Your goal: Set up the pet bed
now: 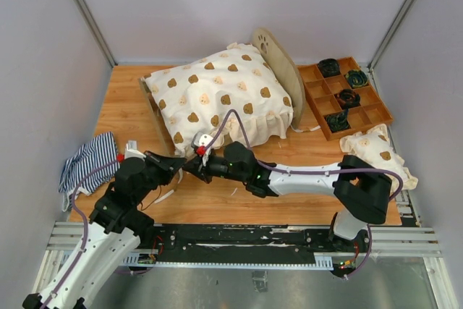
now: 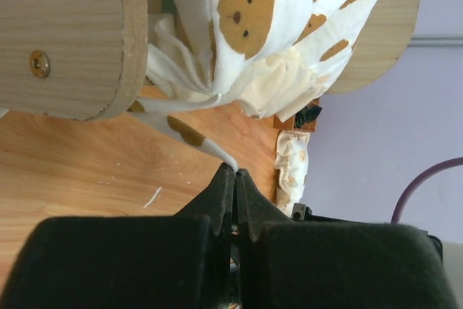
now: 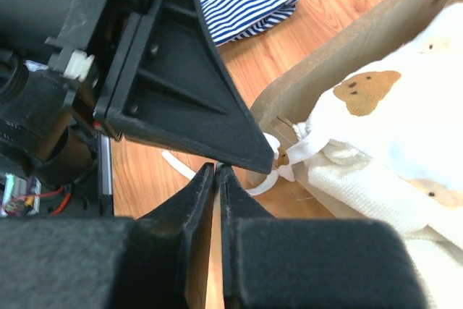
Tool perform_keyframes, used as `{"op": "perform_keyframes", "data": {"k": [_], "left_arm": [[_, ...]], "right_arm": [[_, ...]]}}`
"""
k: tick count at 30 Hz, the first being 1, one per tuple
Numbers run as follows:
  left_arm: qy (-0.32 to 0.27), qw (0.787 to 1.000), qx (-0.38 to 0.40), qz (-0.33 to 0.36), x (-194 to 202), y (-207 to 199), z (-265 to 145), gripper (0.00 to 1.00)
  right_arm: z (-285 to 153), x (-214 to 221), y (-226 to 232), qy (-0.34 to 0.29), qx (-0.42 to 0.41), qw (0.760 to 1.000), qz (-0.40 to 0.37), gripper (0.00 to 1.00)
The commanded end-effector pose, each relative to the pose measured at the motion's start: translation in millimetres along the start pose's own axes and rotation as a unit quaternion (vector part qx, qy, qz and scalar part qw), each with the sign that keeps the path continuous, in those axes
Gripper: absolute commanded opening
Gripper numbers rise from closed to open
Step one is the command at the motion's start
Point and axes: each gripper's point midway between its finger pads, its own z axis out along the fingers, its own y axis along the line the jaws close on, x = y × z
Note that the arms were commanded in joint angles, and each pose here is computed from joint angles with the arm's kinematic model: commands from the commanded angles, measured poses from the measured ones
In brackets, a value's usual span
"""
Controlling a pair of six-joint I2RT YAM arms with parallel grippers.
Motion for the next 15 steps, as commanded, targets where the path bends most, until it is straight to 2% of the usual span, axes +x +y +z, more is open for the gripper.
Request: {"op": "perform_keyframes", "data": {"k": [1,3,5,6,9,10,15], "left_arm": [[-0.011,1.0,0.028,-0.003,-6,-19,-1,0.0],[-0.022,0.999,0.029,-0.011,-11,-23,0,0.0],[-0.031,0.999,0.04,-0.017,-15,-32,0,0.0],[-0.033,0.998,0.046,-0.02,-17,-37,-1,0.0],[-0.037,0.997,0.058,-0.034,-20,-48,-1,0.0],[-0.037,0.997,0.06,-0.039,-21,-50,-2,0.0],[-0.041,0.995,0.07,-0.059,-24,-60,-6,0.0]], "right_arm": [[-5,8,2,-0.022,-0.023,0.997,-0.075,0.14],[-9,27,2,-0.024,-0.019,0.996,-0.086,0.22],[-7,41,7,-0.03,-0.023,0.996,-0.083,0.22],[-4,48,10,-0.031,-0.025,0.996,-0.084,0.21],[10,64,16,-0.04,-0.015,0.995,-0.094,0.03],[17,65,19,-0.054,-0.013,0.993,-0.106,0.01],[50,79,22,-0.09,0.021,0.984,-0.153,0.0]]}}
